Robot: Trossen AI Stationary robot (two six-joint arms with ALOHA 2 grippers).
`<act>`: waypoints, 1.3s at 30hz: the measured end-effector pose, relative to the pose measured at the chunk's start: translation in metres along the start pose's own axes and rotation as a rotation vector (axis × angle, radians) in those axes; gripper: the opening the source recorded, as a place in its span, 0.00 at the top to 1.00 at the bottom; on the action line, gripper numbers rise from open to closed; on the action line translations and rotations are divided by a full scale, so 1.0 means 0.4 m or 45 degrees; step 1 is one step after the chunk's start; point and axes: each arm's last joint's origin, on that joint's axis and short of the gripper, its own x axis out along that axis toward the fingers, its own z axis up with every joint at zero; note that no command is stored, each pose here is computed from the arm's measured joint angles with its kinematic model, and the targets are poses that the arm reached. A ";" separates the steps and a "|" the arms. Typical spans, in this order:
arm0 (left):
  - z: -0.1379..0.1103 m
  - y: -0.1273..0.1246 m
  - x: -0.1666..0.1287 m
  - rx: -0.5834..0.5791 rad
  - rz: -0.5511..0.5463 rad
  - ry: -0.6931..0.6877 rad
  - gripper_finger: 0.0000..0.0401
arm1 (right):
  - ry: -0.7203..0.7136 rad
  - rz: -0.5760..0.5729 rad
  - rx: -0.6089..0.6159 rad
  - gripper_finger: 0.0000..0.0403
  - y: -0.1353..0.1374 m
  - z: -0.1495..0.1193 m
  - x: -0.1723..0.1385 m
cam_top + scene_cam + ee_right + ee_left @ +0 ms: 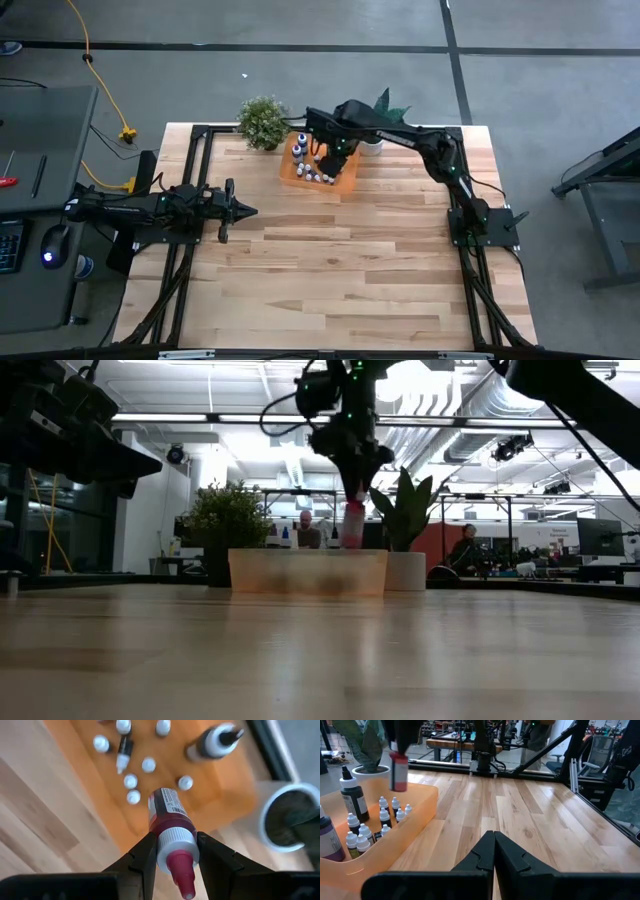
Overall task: Pick & Place food coloring
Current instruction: Put the large pink bottle into the bin
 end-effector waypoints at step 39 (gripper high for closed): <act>0.000 0.000 0.000 0.000 0.001 0.000 1.00 | 0.178 0.062 -0.109 0.63 0.045 -0.029 0.149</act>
